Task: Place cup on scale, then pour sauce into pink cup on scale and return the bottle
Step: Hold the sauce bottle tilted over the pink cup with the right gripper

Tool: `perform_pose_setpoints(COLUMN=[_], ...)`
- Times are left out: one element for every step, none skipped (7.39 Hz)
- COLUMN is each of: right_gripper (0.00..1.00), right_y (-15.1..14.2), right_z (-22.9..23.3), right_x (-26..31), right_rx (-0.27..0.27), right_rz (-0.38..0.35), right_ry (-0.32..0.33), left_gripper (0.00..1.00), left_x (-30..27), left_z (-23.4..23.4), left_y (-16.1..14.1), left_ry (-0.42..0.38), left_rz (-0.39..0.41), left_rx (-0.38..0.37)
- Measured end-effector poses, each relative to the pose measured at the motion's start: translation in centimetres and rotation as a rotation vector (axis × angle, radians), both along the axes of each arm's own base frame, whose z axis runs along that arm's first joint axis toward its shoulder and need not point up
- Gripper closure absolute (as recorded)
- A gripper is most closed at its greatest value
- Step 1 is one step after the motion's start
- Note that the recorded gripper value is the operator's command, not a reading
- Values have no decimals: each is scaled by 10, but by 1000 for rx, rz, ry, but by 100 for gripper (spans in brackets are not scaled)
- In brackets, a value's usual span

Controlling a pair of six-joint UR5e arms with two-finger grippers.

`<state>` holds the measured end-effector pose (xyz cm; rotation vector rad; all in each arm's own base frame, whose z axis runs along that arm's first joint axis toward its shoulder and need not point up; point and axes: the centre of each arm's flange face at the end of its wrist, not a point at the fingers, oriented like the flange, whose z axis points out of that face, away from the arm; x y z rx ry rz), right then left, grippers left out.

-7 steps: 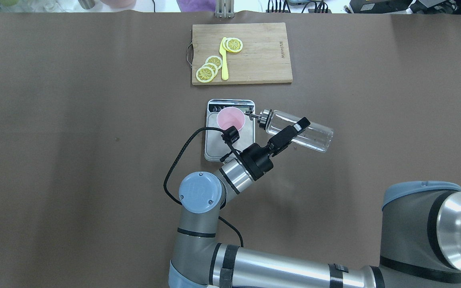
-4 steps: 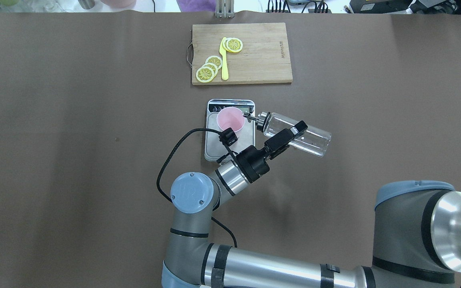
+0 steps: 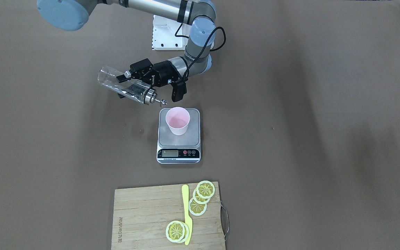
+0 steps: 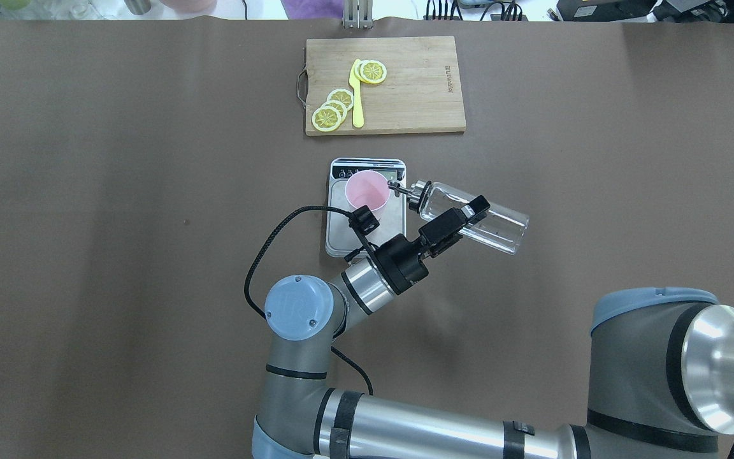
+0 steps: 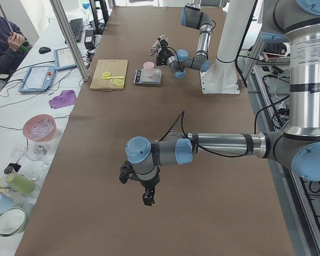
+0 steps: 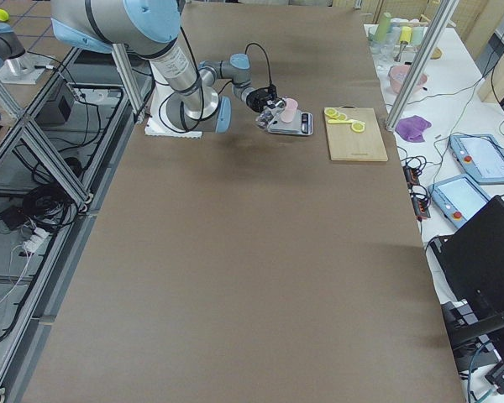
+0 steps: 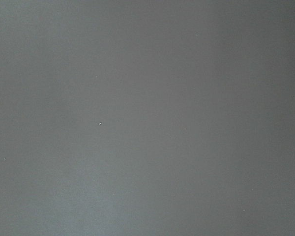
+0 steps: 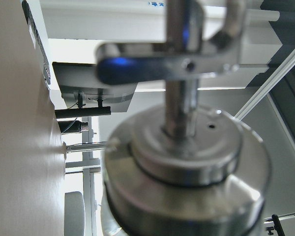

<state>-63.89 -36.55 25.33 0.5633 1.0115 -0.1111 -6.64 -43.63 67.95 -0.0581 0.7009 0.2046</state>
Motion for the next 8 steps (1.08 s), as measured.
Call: perform_pose_setpoints(right_gripper=[100, 100, 100, 100, 100, 100, 100, 100], right_y=[0, 0, -1, 0, 0, 0, 1, 1], right_z=[-1, -2, -5, -8, -11, -14, -15, -15], right_x=[-1, -3, -3, -3, -2, -1, -1, -1], right_rx=[-3, -5, -9, -12, -17, -20, -22, -25], right_rz=[2, 2, 4, 7, 10, 12, 13, 14], right_ry=[6, 14, 24, 33, 42, 51, 58, 66], left_gripper=[1, 1, 1, 1, 1, 1, 1, 1], left_x=[0, 0, 0, 0, 0, 0, 0, 0], left_z=[0, 0, 0, 0, 0, 1, 1, 1], left_y=[0, 0, 0, 0, 0, 0, 0, 1], left_ry=[0, 0, 0, 0, 0, 0, 0, 0], left_rz=[0, -1, -1, -1, -1, -1, -1, -1], left_rx=[0, 0, 0, 0, -1, -1, -2, -3])
